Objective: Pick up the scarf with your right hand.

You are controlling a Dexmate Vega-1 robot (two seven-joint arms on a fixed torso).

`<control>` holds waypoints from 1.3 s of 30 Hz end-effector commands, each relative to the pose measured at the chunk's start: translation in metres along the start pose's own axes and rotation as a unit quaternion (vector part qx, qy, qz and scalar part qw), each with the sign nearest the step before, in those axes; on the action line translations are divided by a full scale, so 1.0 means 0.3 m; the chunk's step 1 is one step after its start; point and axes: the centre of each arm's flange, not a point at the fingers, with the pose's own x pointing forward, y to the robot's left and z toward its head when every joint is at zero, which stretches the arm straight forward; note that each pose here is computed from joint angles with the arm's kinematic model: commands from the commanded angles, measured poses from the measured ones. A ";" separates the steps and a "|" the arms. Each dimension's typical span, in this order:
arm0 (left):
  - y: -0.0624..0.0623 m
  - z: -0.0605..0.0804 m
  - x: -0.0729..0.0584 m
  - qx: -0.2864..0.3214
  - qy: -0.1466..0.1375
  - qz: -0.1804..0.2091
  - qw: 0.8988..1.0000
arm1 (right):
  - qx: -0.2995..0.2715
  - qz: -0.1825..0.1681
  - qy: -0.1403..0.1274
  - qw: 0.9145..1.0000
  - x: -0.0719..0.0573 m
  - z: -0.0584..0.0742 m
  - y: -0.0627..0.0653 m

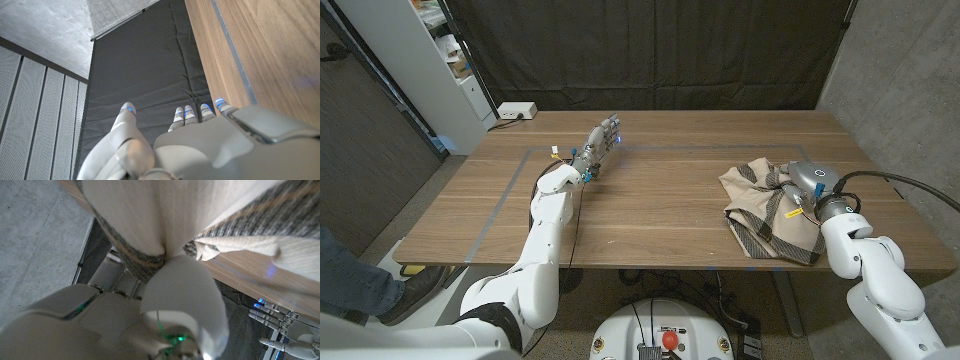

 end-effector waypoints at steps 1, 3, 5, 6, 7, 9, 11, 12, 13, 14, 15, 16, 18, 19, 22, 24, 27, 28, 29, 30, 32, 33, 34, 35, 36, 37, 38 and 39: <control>-0.005 0.006 0.006 0.000 -0.004 0.000 1.000 | 0.004 -0.017 0.000 1.000 -0.010 -0.003 -0.063; -0.009 0.009 0.006 0.002 -0.004 -0.002 1.000 | 0.005 -0.020 0.000 1.000 -0.014 -0.007 -0.071; -0.014 0.013 0.006 0.004 -0.004 -0.001 1.000 | 0.005 -0.023 0.001 1.000 -0.019 -0.010 -0.078; -0.017 0.015 0.006 0.003 -0.005 -0.002 1.000 | 0.005 -0.024 0.000 1.000 -0.021 -0.012 -0.082; -0.019 0.016 0.006 0.004 -0.005 -0.002 1.000 | 0.005 -0.025 0.002 1.000 -0.023 -0.014 -0.086; -0.023 0.020 0.005 0.005 -0.006 -0.002 1.000 | 0.004 -0.027 0.001 1.000 -0.028 -0.017 -0.093; -0.027 0.023 0.005 0.007 -0.006 -0.003 1.000 | 0.004 -0.029 0.002 1.000 -0.032 -0.020 -0.099; -0.028 0.024 0.005 0.007 -0.006 -0.003 1.000 | 0.004 -0.030 0.001 1.000 -0.034 -0.021 -0.103; -0.032 0.025 0.005 0.007 -0.007 -0.004 1.000 | 0.003 -0.032 0.001 0.999 -0.036 -0.023 -0.106; -0.034 0.025 0.005 0.007 -0.007 -0.004 1.000 | 0.004 -0.033 0.001 0.999 -0.038 -0.024 -0.110; -0.036 0.027 0.004 0.009 -0.006 -0.004 1.000 | 0.004 -0.034 0.001 0.999 -0.040 -0.025 -0.114; -0.037 0.028 0.004 0.009 -0.006 -0.006 1.000 | 0.002 -0.035 0.000 0.999 -0.041 -0.025 -0.119; -0.039 0.031 0.001 0.010 -0.007 -0.004 1.000 | 0.000 -0.039 -0.002 0.999 -0.045 -0.025 -0.129; -0.040 0.032 0.000 0.010 -0.007 -0.004 1.000 | 0.000 -0.041 -0.002 0.999 -0.046 -0.025 -0.134; -0.042 0.037 -0.005 0.011 -0.009 -0.003 1.000 | 0.001 -0.047 -0.003 0.999 -0.050 -0.027 -0.152; -0.043 0.039 -0.006 0.011 -0.009 -0.005 1.000 | 0.001 -0.051 -0.003 0.999 -0.053 -0.028 -0.164; -0.047 0.040 -0.009 0.011 -0.010 -0.005 1.000 | -0.002 -0.056 -0.005 0.998 -0.055 -0.029 -0.180; -0.047 0.041 -0.010 0.012 -0.010 -0.005 1.000 | -0.003 -0.058 -0.005 0.998 -0.056 -0.029 -0.185; -0.048 0.041 -0.010 0.012 -0.009 -0.005 1.000 | -0.003 -0.059 -0.004 0.998 -0.057 -0.029 -0.190; -0.048 0.041 -0.011 0.012 -0.010 -0.005 1.000 | -0.004 -0.061 -0.004 0.998 -0.057 -0.029 -0.194; -0.048 0.043 -0.012 0.012 -0.010 -0.005 1.000 | -0.005 -0.064 -0.004 0.998 -0.060 -0.030 -0.204; -0.049 0.044 -0.012 0.013 -0.010 -0.005 1.000 | -0.006 -0.066 -0.004 0.998 -0.061 -0.030 -0.209; -0.049 0.046 -0.013 0.013 -0.010 -0.005 1.000 | -0.007 -0.068 -0.004 0.998 -0.062 -0.031 -0.215; -0.049 0.047 -0.013 0.014 -0.010 -0.006 1.000 | -0.008 -0.070 -0.003 0.998 -0.063 -0.031 -0.220; -0.049 0.048 -0.013 0.014 -0.010 -0.005 1.000 | -0.008 -0.072 -0.003 0.997 -0.065 -0.032 -0.226; -0.048 0.048 -0.014 0.013 -0.010 -0.006 1.000 | -0.009 -0.074 -0.003 0.997 -0.067 -0.032 -0.231; -0.049 0.049 -0.014 0.013 -0.011 -0.006 1.000 | -0.010 -0.076 -0.003 0.997 -0.069 -0.032 -0.236; -0.048 0.050 -0.014 0.016 -0.010 -0.006 1.000 | -0.011 -0.079 -0.003 0.997 -0.070 -0.032 -0.241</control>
